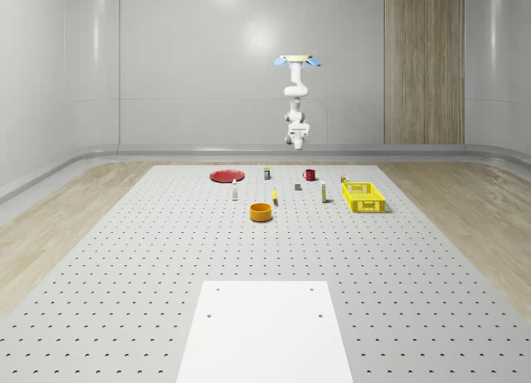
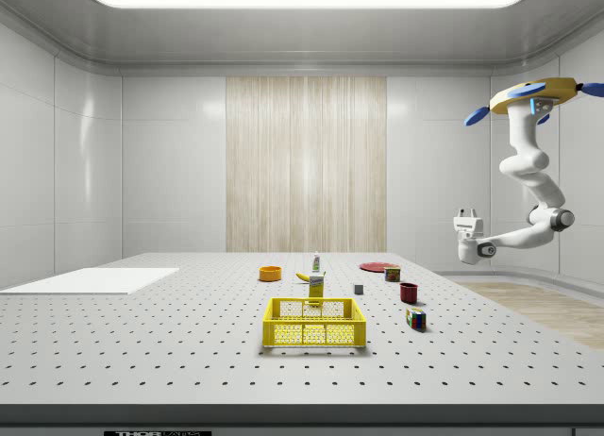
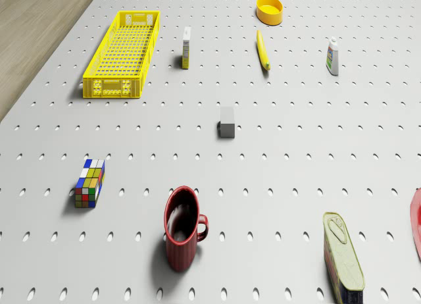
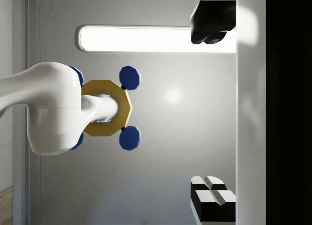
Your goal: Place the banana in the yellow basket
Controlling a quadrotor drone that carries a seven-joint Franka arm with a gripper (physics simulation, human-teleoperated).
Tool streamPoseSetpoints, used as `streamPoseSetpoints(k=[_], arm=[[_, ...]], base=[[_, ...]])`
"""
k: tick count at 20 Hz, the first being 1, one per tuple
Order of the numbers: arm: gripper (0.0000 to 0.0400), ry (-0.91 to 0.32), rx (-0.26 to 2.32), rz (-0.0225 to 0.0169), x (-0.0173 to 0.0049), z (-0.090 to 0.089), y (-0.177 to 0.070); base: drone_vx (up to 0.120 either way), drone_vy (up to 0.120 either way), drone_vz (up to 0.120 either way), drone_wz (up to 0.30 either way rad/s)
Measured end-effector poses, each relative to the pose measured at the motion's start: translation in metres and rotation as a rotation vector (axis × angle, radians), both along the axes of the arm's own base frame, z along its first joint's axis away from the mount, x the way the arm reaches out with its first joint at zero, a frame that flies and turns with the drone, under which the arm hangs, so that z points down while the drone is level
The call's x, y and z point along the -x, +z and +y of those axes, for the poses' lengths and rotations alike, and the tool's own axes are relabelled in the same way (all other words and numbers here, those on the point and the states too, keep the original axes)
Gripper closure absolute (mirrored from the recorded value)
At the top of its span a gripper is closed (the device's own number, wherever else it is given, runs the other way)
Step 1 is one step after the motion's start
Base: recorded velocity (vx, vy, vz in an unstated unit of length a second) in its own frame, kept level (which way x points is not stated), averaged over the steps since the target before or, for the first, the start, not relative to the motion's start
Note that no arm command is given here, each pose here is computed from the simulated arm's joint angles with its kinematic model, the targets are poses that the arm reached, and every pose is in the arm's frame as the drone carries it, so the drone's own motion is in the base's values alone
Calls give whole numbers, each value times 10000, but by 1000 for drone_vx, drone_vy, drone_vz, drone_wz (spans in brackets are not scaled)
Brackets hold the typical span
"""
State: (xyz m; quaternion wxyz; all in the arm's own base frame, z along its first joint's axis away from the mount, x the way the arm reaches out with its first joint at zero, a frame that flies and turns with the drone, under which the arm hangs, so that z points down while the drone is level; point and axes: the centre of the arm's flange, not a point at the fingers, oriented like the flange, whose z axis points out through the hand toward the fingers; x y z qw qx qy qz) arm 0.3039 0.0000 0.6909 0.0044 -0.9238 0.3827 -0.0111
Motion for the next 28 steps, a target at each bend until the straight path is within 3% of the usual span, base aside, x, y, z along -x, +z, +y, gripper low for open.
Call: streamPoseSetpoints(k=[8,28], arm=[[0,0,12,-61,6,1,4],[0,-8,467,-212,21,46,3]], base=[[5,-120,0,0],[120,-120,0,0]])
